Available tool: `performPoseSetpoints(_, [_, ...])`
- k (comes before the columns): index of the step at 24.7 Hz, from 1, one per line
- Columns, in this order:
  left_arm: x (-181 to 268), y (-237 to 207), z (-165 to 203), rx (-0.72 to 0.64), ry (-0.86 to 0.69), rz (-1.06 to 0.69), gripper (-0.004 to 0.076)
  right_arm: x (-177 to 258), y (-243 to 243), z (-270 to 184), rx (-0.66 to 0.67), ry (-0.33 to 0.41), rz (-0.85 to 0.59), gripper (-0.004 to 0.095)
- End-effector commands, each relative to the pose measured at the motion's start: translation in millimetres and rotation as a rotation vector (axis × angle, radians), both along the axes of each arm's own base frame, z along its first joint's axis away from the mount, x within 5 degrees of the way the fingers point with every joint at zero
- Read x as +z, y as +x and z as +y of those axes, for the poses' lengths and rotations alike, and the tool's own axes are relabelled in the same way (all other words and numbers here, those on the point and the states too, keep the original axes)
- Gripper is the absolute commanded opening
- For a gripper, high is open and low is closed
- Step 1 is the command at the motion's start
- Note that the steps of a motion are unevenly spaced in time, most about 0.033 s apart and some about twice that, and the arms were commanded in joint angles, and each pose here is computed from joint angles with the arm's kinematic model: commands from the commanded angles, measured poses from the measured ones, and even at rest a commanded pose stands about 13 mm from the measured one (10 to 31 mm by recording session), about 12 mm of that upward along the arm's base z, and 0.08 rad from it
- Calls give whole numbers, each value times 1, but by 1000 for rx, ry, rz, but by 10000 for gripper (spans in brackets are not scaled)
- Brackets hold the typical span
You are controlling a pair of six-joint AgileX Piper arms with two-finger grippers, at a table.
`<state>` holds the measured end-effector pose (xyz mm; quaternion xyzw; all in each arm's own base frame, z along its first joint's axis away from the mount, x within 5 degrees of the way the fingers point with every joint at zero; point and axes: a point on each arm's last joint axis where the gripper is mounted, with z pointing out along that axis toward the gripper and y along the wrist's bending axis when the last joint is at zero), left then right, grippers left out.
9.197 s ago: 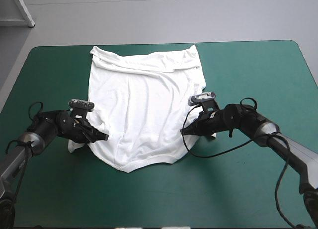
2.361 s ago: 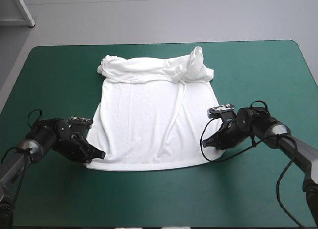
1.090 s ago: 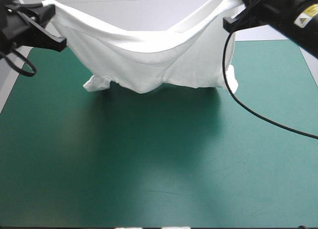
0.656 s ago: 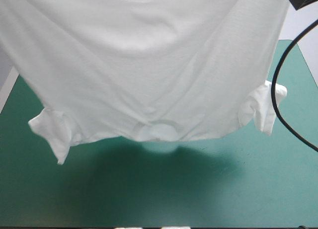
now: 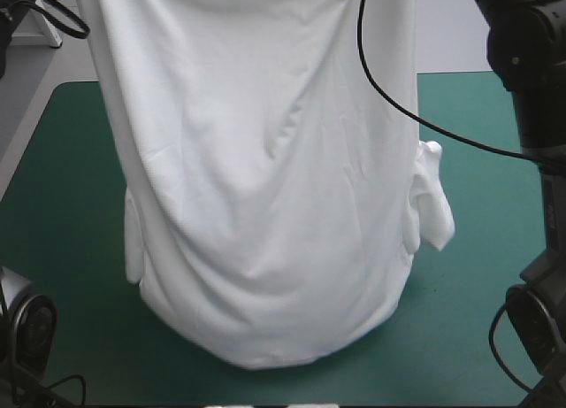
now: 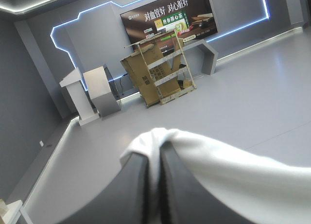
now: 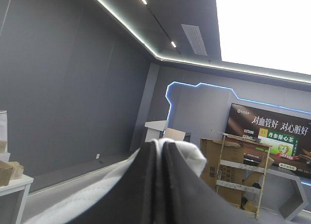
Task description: Fold the cloth
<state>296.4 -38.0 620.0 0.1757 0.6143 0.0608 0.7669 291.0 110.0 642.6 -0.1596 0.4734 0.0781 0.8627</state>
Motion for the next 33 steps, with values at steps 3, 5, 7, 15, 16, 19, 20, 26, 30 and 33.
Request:
performPoseSetpoints(3, [38,-34,4,5,-73,-287,19,33,-38,-17,-29,117,-250,-18])
performPoseSetpoints(5, [44,-41,5,5,-78,-323,19,41,-48,-21,-35,121,-281,-18])
performPoseSetpoints(7, [53,-52,6,5,-83,-368,19,47,-58,-24,-40,121,-307,-18])
performPoseSetpoints(15, [27,-14,4,34,-21,-187,19,12,-8,-32,-21,95,63,-17])
performPoseSetpoints(16, [14,4,2,32,-8,-116,19,0,8,-34,-20,105,163,-18])
performPoseSetpoints(19, [-24,47,-5,3,0,95,19,-44,55,-37,-33,103,455,-18])
performPoseSetpoints(20, [-50,70,-8,-6,-11,232,19,-77,82,-33,-43,60,623,-18])
performPoseSetpoints(26, [-176,151,-18,-3,-52,807,19,-188,147,-15,-19,-82,1148,-17])
performPoseSetpoints(30, [-247,154,-20,8,9,1165,19,-226,149,-13,-11,-78,1325,-17])
performPoseSetpoints(33, [-281,135,-18,9,43,1336,19,-248,126,-16,-14,-127,1454,-17])
